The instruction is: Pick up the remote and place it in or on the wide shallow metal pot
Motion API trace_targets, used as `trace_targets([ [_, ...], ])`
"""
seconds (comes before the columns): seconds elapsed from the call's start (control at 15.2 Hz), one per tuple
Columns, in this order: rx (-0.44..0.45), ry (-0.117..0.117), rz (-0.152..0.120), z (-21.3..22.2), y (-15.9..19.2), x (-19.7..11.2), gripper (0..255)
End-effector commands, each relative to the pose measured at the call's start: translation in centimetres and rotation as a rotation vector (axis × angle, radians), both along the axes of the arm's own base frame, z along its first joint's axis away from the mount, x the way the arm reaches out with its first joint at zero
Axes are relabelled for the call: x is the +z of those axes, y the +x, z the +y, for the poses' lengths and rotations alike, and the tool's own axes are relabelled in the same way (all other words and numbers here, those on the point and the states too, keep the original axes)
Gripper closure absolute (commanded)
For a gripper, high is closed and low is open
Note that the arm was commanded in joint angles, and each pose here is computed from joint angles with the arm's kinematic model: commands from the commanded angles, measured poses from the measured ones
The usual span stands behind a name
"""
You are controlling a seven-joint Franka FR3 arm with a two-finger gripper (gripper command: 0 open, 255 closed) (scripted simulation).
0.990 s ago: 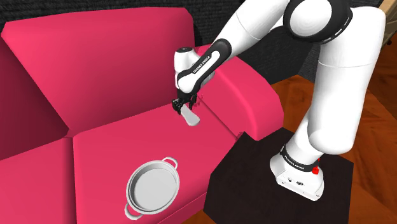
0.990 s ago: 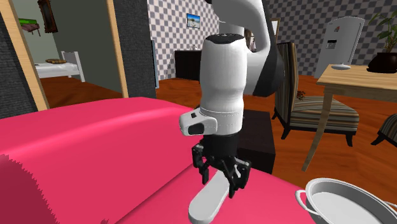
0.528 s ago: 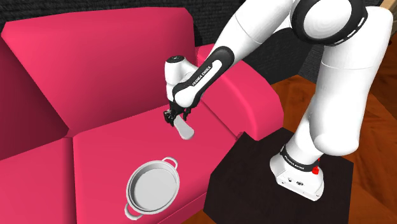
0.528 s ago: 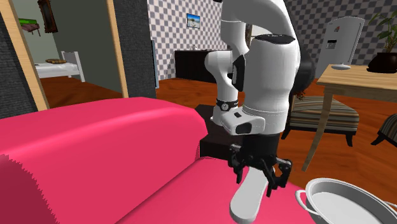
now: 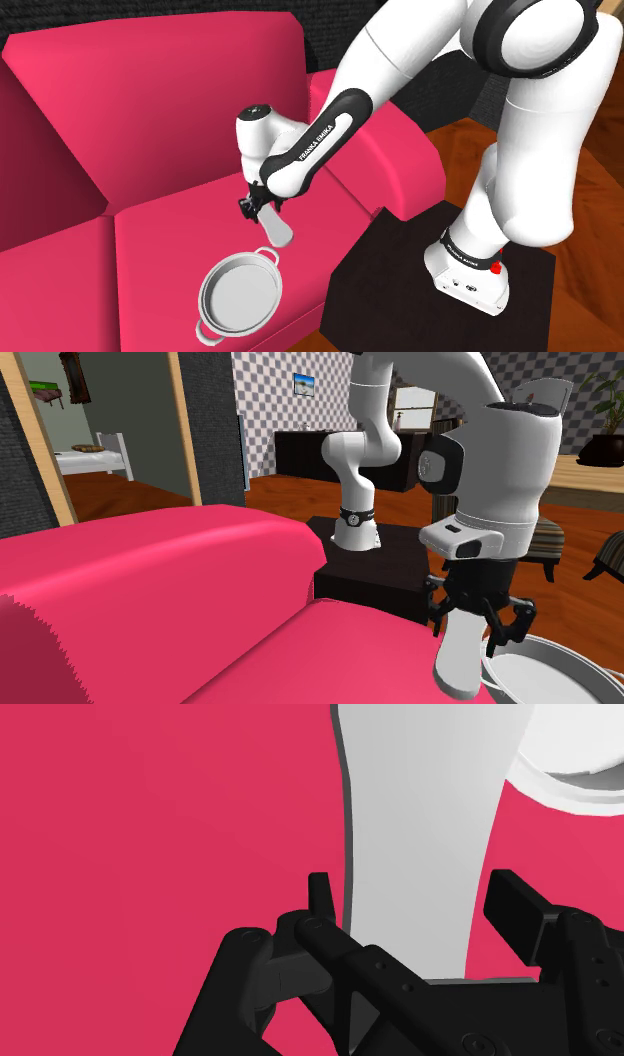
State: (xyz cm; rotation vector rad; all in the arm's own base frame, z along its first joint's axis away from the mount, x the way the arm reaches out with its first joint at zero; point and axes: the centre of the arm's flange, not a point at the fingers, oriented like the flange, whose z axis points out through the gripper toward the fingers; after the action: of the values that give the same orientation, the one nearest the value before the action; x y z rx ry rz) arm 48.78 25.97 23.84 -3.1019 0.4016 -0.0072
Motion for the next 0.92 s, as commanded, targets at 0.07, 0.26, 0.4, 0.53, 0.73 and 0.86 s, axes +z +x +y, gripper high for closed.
trace_targets([
  [0.07, -0.002, 0.0, 0.0, 3.8, -1.7, 0.0, 255],
  [0.26, -0.002, 0.0, 0.0, 7.5, -3.2, 0.1, 255],
  [0.4, -0.002, 0.0, 0.0, 9.9, -4.2, 0.1, 255],
  [0.53, -0.002, 0.0, 0.0, 12.4, -5.2, 0.2, 255],
  [0.73, -0.002, 0.0, 0.0, 16.0, -6.7, 0.2, 255],
  [0.86, -0.002, 0.0, 0.0, 17.3, -7.2, -0.3, 255],
])
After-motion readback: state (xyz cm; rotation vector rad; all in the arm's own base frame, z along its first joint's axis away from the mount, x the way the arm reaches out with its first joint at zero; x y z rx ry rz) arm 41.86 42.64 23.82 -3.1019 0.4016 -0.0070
